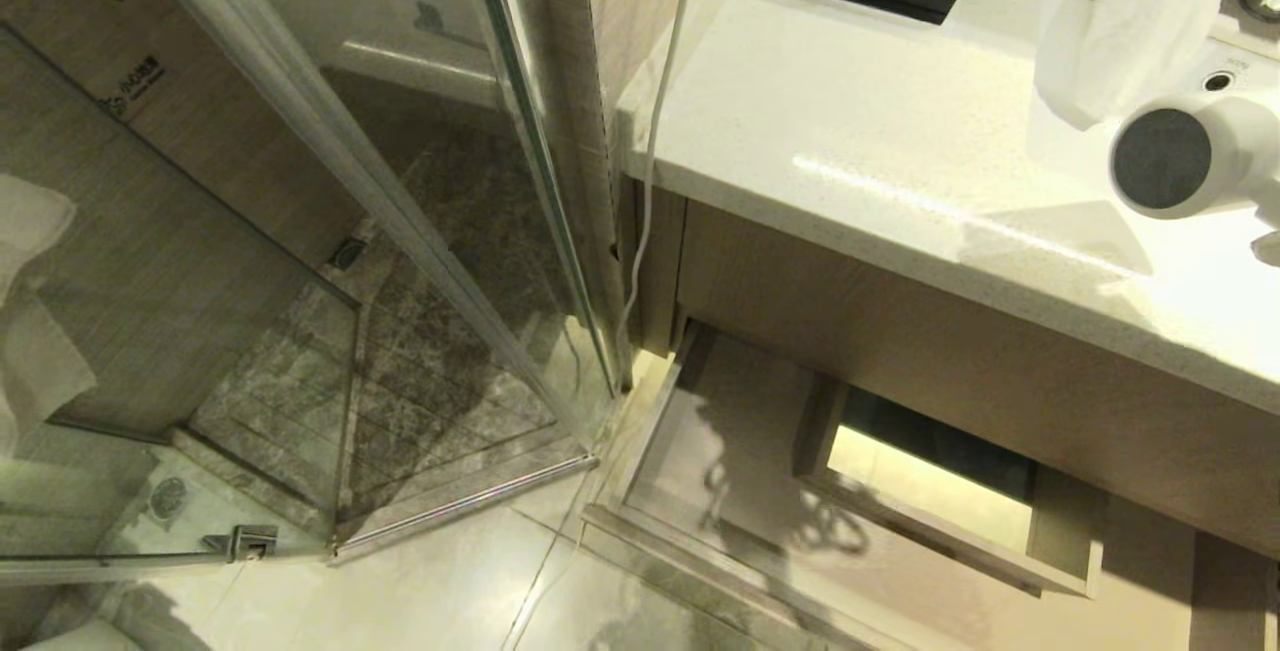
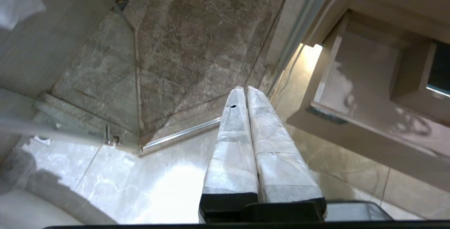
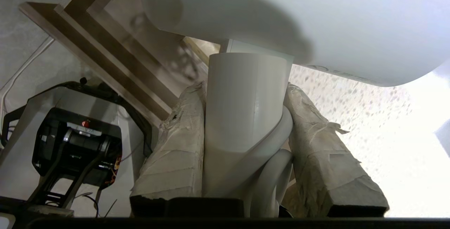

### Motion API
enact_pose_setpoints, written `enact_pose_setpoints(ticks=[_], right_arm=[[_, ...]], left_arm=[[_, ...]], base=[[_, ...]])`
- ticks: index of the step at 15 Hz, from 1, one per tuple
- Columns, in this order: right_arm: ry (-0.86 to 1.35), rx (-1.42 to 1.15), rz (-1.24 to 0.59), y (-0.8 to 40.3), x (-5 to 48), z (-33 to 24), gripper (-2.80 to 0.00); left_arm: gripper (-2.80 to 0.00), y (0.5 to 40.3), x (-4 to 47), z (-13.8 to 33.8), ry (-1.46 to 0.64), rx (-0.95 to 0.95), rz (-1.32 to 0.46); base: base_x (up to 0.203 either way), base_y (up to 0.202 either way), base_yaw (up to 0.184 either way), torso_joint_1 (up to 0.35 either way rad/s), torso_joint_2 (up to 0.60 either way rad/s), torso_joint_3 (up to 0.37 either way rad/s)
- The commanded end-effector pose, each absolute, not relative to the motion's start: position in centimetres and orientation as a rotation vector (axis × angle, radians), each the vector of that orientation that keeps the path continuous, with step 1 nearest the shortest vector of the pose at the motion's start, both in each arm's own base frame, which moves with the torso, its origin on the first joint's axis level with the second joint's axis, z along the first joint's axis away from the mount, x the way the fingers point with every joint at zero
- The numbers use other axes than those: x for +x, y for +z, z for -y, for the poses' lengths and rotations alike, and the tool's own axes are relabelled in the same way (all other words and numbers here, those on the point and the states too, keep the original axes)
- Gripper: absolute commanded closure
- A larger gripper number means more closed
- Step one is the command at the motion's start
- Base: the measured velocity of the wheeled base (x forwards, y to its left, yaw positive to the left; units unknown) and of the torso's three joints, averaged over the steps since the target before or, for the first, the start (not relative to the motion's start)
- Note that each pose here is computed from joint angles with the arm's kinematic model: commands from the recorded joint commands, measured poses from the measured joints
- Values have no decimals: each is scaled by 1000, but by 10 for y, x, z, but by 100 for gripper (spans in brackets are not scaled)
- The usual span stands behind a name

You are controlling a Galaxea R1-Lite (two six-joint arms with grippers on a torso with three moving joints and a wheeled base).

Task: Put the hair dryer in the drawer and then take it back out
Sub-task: Put it into the drawer

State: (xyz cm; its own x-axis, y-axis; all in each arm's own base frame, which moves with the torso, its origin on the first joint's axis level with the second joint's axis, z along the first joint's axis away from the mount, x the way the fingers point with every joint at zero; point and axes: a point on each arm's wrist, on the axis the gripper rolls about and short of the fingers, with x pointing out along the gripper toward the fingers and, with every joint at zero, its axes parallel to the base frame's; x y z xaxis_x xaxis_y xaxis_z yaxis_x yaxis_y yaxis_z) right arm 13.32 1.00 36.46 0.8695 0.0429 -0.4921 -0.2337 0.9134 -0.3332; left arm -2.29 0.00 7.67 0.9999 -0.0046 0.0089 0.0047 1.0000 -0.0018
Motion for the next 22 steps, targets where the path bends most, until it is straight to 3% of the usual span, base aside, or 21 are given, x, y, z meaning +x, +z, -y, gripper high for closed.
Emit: enact_pose_setpoints(ticks=[1, 14, 22], right_arm=[[150, -399, -500, 363, 129, -10, 0], [148, -397, -490, 360, 113, -8, 0], [138, -394, -449, 359, 110, -8, 0]], left_arm=[[0, 77, -23, 0, -5, -3, 8], [0, 77, -23, 0, -5, -2, 8], [0, 77, -23, 0, -5, -2, 8]], base=[[0, 0, 0, -310, 125, -195], [0, 0, 0, -274, 34, -244], [0, 0, 0, -38, -10, -43]])
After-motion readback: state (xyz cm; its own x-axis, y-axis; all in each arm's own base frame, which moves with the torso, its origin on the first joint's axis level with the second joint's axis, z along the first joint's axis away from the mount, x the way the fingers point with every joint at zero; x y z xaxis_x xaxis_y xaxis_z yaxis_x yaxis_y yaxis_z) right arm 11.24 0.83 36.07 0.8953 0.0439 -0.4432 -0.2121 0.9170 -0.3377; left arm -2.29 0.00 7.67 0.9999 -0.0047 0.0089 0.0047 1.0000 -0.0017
